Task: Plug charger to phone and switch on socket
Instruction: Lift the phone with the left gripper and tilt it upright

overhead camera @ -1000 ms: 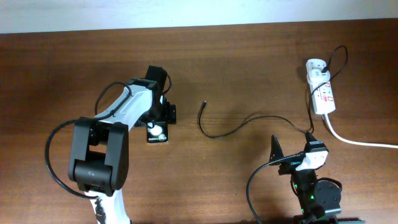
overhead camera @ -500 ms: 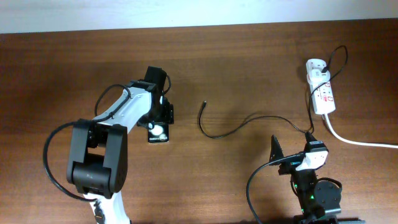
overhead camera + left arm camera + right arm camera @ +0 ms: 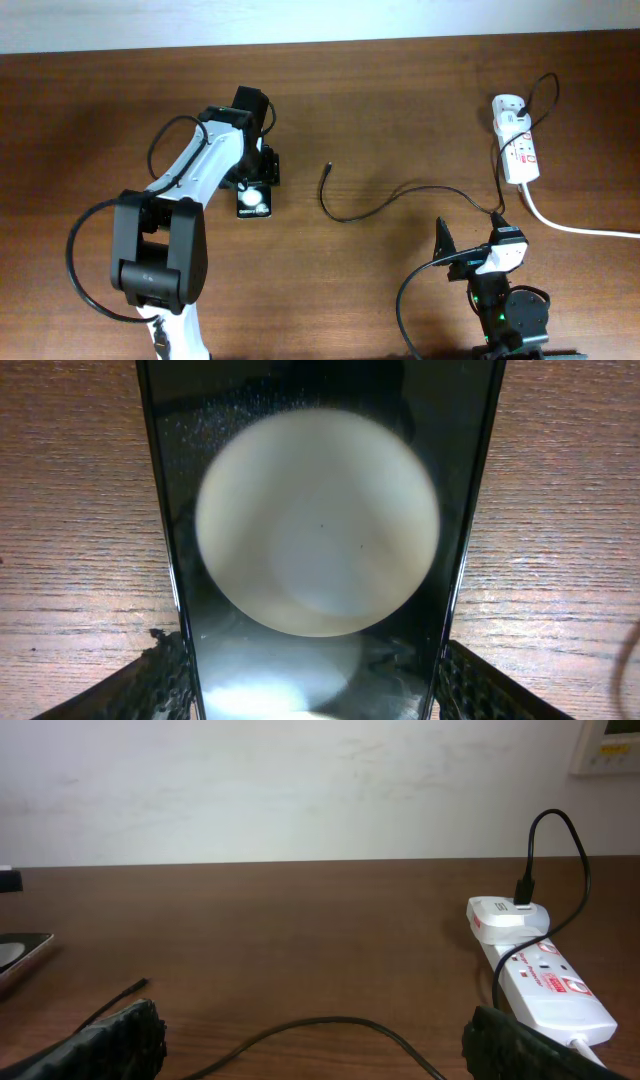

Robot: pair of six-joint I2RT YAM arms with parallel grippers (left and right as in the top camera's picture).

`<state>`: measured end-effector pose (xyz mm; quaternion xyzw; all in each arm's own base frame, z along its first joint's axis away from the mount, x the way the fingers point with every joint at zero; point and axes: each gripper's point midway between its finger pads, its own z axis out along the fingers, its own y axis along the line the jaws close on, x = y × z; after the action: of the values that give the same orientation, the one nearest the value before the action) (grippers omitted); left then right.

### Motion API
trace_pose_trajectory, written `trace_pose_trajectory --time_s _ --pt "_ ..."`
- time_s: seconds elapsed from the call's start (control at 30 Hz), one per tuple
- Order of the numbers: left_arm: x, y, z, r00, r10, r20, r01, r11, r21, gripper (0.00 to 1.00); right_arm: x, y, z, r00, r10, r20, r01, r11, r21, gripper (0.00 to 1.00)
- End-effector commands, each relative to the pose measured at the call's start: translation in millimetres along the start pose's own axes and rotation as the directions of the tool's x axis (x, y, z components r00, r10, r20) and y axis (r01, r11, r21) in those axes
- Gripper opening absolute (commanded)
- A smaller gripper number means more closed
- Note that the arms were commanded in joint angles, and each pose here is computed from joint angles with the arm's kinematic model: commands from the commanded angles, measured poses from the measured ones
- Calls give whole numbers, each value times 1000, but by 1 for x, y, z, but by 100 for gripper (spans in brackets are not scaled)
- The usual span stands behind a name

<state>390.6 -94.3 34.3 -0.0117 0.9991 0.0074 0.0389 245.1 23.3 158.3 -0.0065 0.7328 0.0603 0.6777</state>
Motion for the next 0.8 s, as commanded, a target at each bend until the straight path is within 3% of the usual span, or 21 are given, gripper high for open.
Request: trace_pose_trajectory --time_s 0.0,0.33,0.77 --pt "-6 -2 -5 1000 0 20 0 1000 -1 70 2 0 0 1000 4 -3 -4 1000 -4 99" --pt "-16 -43 -35 1000 5 14 -8 974 225 70 2 0 0 1000 4 -3 -4 1000 -4 99" --pt "-13 -68 -43 1000 15 -7 -12 929 371 66 2 0 0 1000 4 -3 -4 1000 -4 99"
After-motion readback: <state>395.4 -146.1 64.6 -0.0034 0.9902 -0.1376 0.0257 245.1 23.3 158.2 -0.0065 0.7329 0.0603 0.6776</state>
